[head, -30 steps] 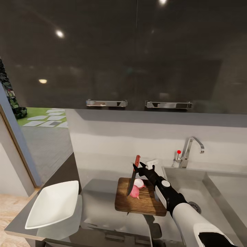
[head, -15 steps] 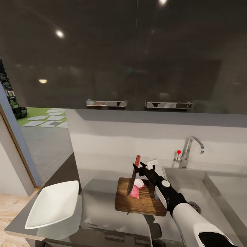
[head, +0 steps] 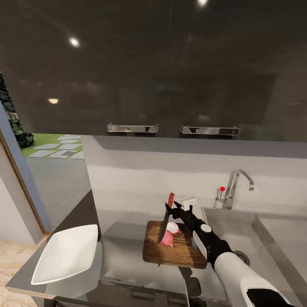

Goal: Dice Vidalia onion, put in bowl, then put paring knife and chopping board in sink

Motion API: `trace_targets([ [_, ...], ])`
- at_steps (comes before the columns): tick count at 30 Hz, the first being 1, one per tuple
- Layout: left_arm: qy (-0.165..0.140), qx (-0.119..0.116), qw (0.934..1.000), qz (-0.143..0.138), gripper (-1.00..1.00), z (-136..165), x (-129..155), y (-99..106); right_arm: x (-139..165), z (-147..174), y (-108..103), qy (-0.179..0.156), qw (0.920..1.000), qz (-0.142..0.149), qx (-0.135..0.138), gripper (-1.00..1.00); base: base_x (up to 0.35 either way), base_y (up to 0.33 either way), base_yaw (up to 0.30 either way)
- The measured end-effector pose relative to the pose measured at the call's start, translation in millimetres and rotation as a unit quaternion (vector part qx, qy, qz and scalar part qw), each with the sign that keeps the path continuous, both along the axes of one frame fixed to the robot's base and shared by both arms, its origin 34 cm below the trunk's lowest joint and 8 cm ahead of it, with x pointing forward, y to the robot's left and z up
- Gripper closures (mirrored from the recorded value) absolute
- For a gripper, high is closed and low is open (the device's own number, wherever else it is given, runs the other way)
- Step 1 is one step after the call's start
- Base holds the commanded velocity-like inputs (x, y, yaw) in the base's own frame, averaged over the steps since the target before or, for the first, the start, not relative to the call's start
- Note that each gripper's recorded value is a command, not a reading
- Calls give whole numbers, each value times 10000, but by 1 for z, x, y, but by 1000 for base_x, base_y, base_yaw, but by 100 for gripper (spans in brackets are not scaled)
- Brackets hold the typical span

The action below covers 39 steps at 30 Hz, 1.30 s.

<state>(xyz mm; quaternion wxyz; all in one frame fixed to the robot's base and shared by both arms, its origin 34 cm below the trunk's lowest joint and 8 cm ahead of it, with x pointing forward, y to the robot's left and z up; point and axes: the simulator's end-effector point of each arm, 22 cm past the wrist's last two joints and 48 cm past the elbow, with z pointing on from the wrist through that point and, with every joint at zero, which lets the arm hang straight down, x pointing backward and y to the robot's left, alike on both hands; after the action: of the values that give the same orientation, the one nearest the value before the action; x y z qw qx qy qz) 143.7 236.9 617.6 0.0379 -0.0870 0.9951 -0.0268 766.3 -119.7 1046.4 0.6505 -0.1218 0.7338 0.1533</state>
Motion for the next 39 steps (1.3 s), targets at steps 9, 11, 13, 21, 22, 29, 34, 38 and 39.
trace_targets([
  [9, -1, 3, 10000, 0, -100, 0, 0, 1, 0, 0, 0, 0, 10000, -2, -2, 100, 0, 0, 0],
  [11, -4, 4, 10000, 0, -100, 0, 0, 1, 0, 0, -1, 0, 10000, -3, -4, 100, 0, 0, 0],
  [13, -2, 4, 10000, 0, -100, 0, 0, 1, 0, 0, -1, 0, 10000, -4, -4, 100, 0, 0, 0],
  [21, -2, 4, 10000, 0, -100, 0, 0, 1, 0, 0, -1, 0, 10000, -4, -4, 100, 0, 0, 0],
  [22, -2, 4, 10000, 0, -100, 0, 0, 1, 0, 0, -1, 0, 10000, -5, -5, 100, 0, 0, 0],
  [29, -2, 4, 10000, 0, -100, 0, 0, 1, 1, -1, -7, -1, 10000, -38, -25, 100, 0, 0, 0],
  [34, -4, 4, 10000, 0, -100, 0, 0, 1, 1, -1, -8, 6, 10000, -37, -32, 100, 0, 0, 0],
  [38, -7, 5, 10000, 0, -100, 0, 0, 1, 1, -1, -8, 8, 10000, -37, -33, 100, 0, 0, 0],
  [39, -6, 5, 10000, 0, -100, 0, 0, 1, 1, -1, -8, 8, 10000, -39, -33, 100, 0, 0, 0],
])
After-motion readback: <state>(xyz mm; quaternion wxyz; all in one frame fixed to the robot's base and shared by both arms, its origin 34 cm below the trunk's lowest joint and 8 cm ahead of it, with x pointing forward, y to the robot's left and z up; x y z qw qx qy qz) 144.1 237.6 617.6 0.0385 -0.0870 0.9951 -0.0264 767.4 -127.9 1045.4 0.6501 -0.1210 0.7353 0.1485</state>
